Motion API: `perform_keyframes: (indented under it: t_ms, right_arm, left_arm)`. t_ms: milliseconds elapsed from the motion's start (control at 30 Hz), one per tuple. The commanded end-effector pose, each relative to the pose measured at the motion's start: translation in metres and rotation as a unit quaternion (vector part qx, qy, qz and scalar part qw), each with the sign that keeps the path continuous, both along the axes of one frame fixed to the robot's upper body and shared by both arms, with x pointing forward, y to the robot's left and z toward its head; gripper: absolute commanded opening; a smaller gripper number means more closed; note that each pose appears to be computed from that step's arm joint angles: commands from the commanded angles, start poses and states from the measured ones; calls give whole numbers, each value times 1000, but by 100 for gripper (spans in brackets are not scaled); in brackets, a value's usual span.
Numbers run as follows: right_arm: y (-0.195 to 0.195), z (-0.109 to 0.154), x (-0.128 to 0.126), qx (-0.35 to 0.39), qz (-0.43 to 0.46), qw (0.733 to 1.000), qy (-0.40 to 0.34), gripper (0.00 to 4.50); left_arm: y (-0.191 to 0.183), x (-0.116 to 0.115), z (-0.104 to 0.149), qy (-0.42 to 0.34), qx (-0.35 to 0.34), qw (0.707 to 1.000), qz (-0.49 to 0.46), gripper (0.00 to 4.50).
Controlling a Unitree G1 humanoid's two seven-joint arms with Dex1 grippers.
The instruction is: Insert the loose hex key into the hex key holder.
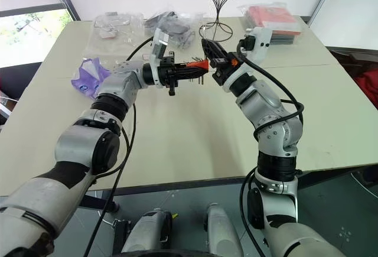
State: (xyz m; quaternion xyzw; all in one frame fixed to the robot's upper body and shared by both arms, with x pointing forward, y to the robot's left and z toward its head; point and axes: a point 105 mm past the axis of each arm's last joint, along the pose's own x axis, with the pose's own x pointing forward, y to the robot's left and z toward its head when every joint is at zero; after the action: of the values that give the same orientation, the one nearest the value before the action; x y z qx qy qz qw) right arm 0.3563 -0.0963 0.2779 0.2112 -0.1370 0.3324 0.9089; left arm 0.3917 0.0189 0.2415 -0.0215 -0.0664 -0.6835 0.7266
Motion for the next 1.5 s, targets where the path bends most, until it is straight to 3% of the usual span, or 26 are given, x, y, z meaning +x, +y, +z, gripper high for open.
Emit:
perform_keyframes:
  t_ms: [33,700,1067,1500]
  right_arm:
    - [-3,13,-5,4,-5,1000,-30,6]
    - [1,11,-17,-49,20,997,-63,6]
    - [8,-1,-22,-116,52,990,-65,6]
    - [5,-8,-19,-128,51,989,-52,6]
  left_arm:
    - [0,-1,26,-25,-33,999,-1,0]
    - [-1,0,30,-27,-33,999,1,0]
    - [-3,-4,19,-64,12,998,-6,0]
    - [-3,-4,16,-68,14,998,-7,0]
